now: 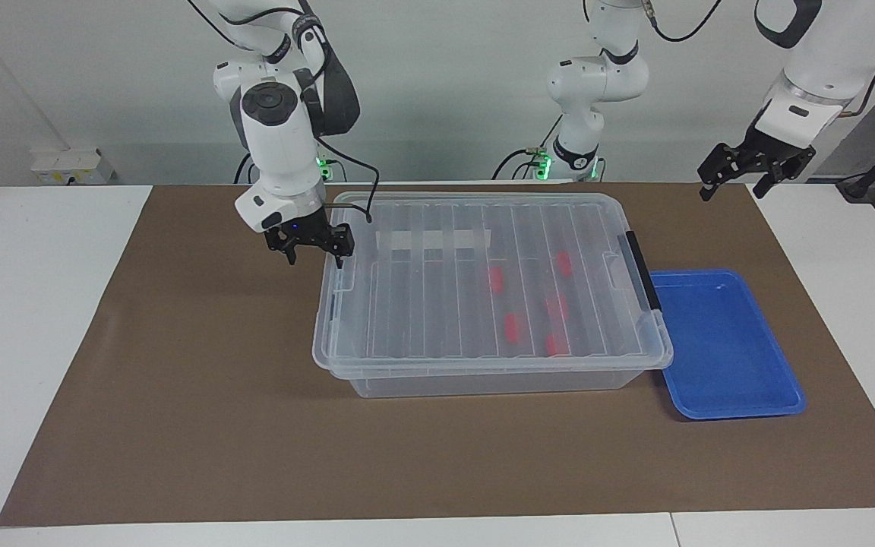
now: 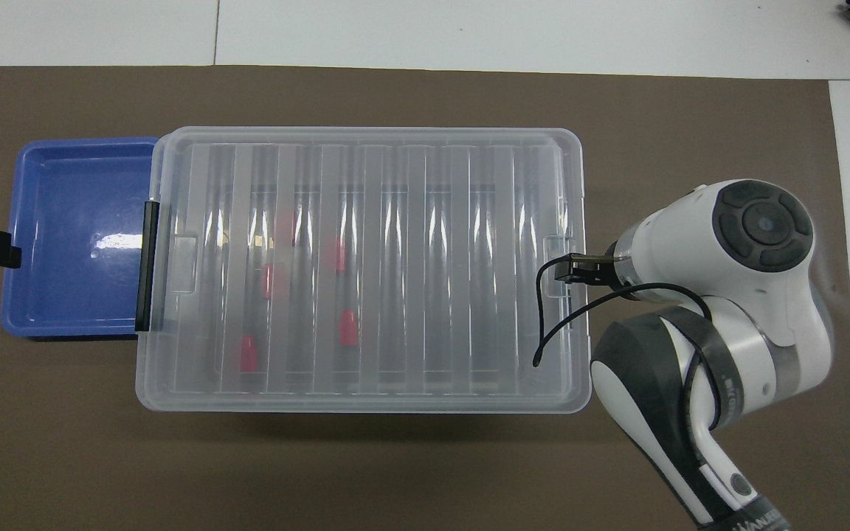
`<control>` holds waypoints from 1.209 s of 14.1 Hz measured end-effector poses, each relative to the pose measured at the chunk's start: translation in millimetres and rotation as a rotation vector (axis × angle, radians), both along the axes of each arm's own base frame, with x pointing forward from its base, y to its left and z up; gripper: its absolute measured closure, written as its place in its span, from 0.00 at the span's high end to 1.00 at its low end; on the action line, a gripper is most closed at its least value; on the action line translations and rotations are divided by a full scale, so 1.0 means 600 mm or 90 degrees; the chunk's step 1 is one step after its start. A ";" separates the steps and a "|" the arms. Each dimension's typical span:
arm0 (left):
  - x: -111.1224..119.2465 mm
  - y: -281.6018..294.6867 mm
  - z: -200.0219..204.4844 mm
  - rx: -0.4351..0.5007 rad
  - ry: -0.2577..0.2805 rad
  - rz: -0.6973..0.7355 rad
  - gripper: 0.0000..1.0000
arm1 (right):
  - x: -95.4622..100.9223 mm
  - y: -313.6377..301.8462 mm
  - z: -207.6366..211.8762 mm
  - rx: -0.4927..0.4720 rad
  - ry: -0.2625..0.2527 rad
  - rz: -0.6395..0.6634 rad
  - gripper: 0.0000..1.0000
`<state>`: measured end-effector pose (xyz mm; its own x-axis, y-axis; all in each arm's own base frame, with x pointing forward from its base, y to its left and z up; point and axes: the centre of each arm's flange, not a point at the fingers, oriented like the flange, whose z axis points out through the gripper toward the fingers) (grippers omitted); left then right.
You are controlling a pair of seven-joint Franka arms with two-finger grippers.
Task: Place red block in blue tray from box
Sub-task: 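Move the right gripper to the edge of the clear lid, then slide the clear lid away from the blue tray with the right gripper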
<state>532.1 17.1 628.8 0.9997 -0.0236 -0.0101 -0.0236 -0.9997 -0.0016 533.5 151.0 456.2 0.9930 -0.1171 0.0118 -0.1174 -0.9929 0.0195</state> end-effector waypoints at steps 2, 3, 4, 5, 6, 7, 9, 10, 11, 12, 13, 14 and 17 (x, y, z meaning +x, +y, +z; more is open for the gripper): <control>0.000 0.000 0.000 0.000 0.000 0.000 1.00 | 0.000 -0.016 0.000 -0.002 0.001 0.015 0.96; 0.000 0.000 0.000 0.000 0.000 0.000 1.00 | 0.000 -0.020 0.000 -0.008 0.001 0.030 0.96; 0.000 0.000 0.000 0.000 0.000 0.000 1.00 | 0.000 -0.025 -0.001 -0.022 0.003 0.050 0.96; 0.000 0.000 0.000 0.000 0.000 0.000 1.00 | 0.000 -0.034 -0.003 -0.035 0.007 0.070 0.97; 0.000 0.000 0.000 0.000 0.000 0.000 1.00 | 0.001 -0.048 -0.002 -0.041 0.011 0.087 0.98; 0.000 0.000 0.000 0.000 0.000 0.000 1.00 | 0.003 -0.066 0.000 -0.043 0.015 0.103 0.99; 0.000 0.000 0.000 0.000 0.000 0.000 1.00 | 0.008 -0.115 0.003 -0.045 0.024 0.135 0.99; 0.000 0.000 0.000 0.000 0.000 0.000 1.00 | 0.011 -0.141 0.004 -0.045 0.026 0.152 0.99; 0.000 0.000 0.000 0.000 0.000 0.000 1.00 | 0.013 -0.165 0.004 -0.044 0.029 0.168 1.00; 0.000 0.000 0.000 0.000 0.000 0.000 1.00 | 0.015 -0.187 0.004 -0.044 0.031 0.187 1.00; 0.000 0.000 0.000 0.000 0.000 0.000 1.00 | 0.016 -0.207 0.004 -0.043 0.033 0.204 1.00; 0.000 0.000 0.000 0.000 0.000 0.000 1.00 | 0.017 -0.227 0.004 -0.042 0.036 0.219 1.00; 0.000 0.000 0.000 0.000 0.000 0.000 1.00 | 0.017 -0.278 0.004 -0.040 0.040 0.255 1.00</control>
